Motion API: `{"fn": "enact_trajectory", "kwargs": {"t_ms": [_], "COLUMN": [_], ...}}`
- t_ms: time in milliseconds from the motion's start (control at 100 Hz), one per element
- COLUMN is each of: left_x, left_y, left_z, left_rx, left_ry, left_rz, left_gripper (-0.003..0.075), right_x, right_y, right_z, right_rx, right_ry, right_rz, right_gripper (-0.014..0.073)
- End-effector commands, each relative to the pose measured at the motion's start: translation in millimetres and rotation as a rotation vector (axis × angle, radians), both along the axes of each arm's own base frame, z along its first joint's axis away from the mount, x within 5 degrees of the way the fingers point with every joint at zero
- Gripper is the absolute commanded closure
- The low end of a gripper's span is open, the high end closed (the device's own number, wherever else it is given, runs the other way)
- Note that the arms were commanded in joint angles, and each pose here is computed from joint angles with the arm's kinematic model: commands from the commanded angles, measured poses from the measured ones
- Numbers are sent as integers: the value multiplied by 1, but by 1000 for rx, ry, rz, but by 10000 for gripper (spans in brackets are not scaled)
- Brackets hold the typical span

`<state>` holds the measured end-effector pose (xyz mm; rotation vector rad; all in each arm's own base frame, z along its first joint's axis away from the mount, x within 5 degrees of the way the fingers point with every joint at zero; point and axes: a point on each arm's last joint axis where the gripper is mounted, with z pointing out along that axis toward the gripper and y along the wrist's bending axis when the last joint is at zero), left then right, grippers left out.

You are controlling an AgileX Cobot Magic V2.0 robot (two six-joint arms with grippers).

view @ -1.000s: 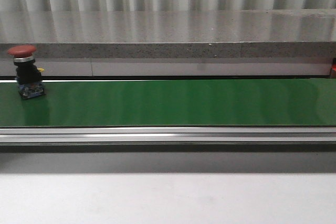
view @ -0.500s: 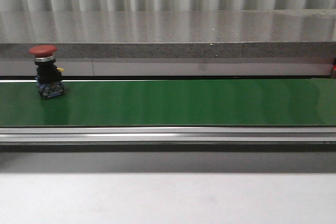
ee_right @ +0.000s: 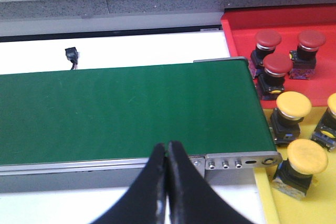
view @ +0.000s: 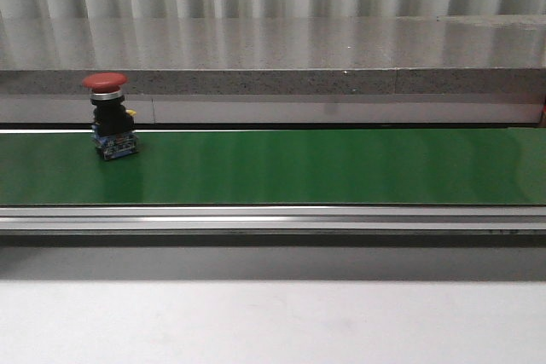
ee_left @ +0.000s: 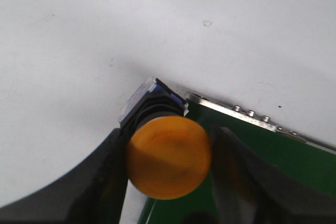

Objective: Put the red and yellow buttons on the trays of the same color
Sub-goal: 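Move the left gripper over a yellow button beside the belt, then grasp the yellow button and set it on the belt with the left gripper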

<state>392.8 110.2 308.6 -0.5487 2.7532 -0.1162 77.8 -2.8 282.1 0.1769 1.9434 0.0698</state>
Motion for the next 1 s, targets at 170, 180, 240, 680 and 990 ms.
{"fn": "enact_trajectory", "kwargs": {"t_ms": [170, 180, 240, 680, 990], "left_x": [-36, -37, -41, -55, -58], "left_y": [-26, -28, -36, -76, -76], "left_z": [68, 70, 69, 14, -6], "left_rx": [8, 8, -6, -58, -73], "left_ry": [-158, -164, -166, -71, -15], "left_rz": [-74, -80, -102, -196, -193], "left_gripper": [521, 521, 521, 521, 509], "right_x": [2, 2, 2, 2, 3], "right_y": [-1, -1, -1, -1, -1], "right_z": [14, 14, 14, 14, 15], "right_rx": [-16, -16, -16, -16, -16], "right_ry": [-90, -90, -90, -92, -100], "right_rz": [-1, -1, -1, -1, -1], "right_gripper": [662, 662, 662, 662, 662]}}
